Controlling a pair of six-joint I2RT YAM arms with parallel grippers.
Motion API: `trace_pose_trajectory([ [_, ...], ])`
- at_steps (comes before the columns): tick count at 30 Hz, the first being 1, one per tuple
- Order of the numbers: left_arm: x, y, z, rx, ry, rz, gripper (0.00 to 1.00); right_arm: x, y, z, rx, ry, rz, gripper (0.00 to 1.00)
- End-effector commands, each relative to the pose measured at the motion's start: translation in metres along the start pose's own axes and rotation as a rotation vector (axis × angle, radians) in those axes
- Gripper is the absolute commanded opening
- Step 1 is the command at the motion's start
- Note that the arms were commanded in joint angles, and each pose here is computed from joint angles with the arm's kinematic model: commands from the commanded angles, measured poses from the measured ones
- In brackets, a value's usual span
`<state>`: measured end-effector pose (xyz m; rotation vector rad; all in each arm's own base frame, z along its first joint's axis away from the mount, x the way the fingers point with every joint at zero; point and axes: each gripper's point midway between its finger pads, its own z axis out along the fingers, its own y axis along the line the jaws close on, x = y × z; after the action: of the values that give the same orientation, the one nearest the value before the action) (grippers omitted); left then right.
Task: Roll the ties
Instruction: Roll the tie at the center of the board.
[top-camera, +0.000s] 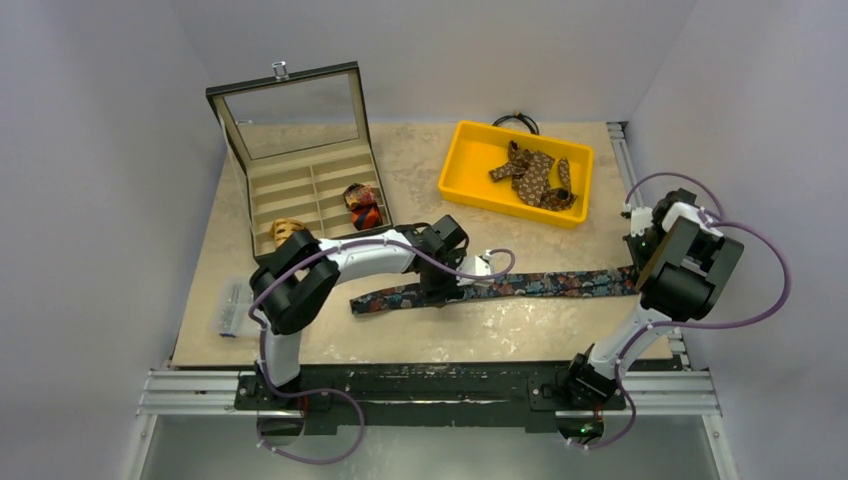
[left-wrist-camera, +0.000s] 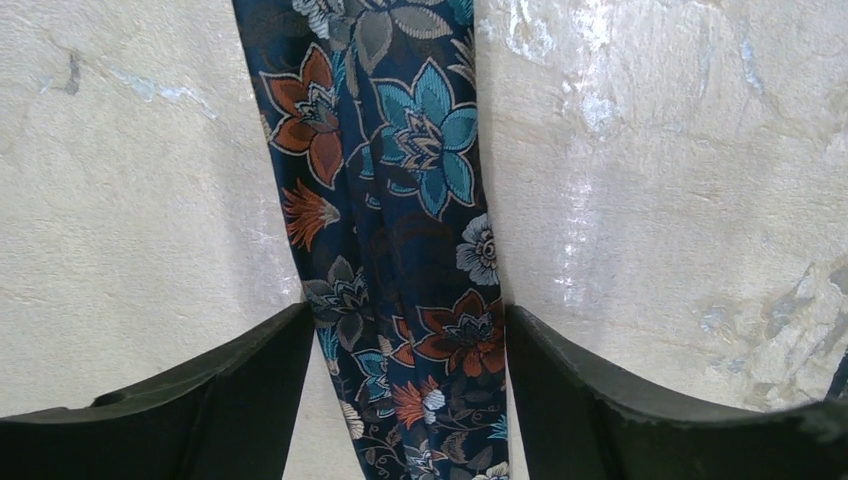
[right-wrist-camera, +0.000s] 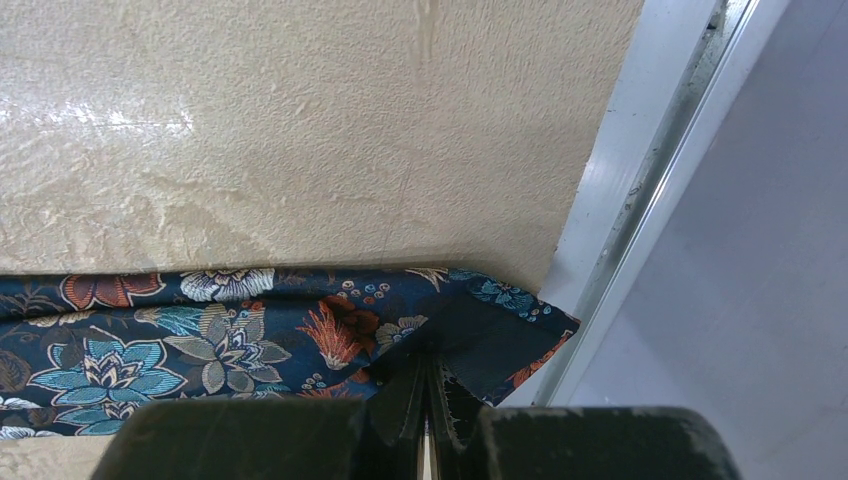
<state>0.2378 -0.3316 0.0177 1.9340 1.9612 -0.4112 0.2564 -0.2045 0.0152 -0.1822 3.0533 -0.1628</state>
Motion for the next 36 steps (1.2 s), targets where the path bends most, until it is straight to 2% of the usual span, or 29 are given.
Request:
trace_pose_trajectory([
  [1,0.009,0.002,-0.007,0.024,-0.005,0.017,0.66,-0.008,-0.009,0.002,0.012,-0.018,-0.005,0.01],
  [3,0.009,0.001,-0.008,0.049,-0.013,0.011,0.62,-0.008,-0.010,0.002,0.014,-0.017,-0.008,0.01],
  [6,0.009,0.002,-0.009,0.071,-0.006,0.001,0.49,-0.009,-0.011,0.003,0.018,-0.014,-0.011,0.01],
  [11,0.012,0.001,-0.011,0.130,0.004,-0.035,0.38,-0.008,-0.014,0.003,0.028,-0.010,-0.016,0.01],
  [15,0.010,-0.005,-0.013,0.186,-0.006,-0.066,0.22,-0.009,-0.015,0.003,0.032,-0.011,-0.019,0.00],
  [16,0.009,-0.007,-0.014,0.195,-0.009,-0.069,0.24,-0.009,-0.015,0.003,0.030,-0.013,-0.017,0.00],
  [19,0.005,-0.009,-0.016,0.210,-0.020,-0.089,0.49,-0.010,-0.013,0.002,0.020,-0.019,-0.018,0.01],
  [21,0.001,-0.008,-0.018,0.202,-0.030,-0.092,0.51,-0.011,-0.013,0.002,0.019,-0.024,-0.019,0.01],
  [24,0.002,-0.002,-0.019,0.172,-0.024,-0.096,0.47,-0.011,-0.013,0.002,0.015,-0.023,-0.024,0.01],
  [26,0.001,0.002,-0.022,0.157,-0.025,-0.098,0.52,-0.021,-0.019,0.001,0.038,-0.064,-0.026,0.03],
  [30,-0.012,0.015,-0.042,0.073,-0.093,-0.093,0.67,-0.012,-0.013,-0.004,0.016,-0.038,-0.033,0.05],
  [36,-0.036,0.045,-0.108,-0.075,-0.236,-0.175,0.75,-0.009,-0.030,-0.001,0.079,-0.011,-0.006,0.03],
])
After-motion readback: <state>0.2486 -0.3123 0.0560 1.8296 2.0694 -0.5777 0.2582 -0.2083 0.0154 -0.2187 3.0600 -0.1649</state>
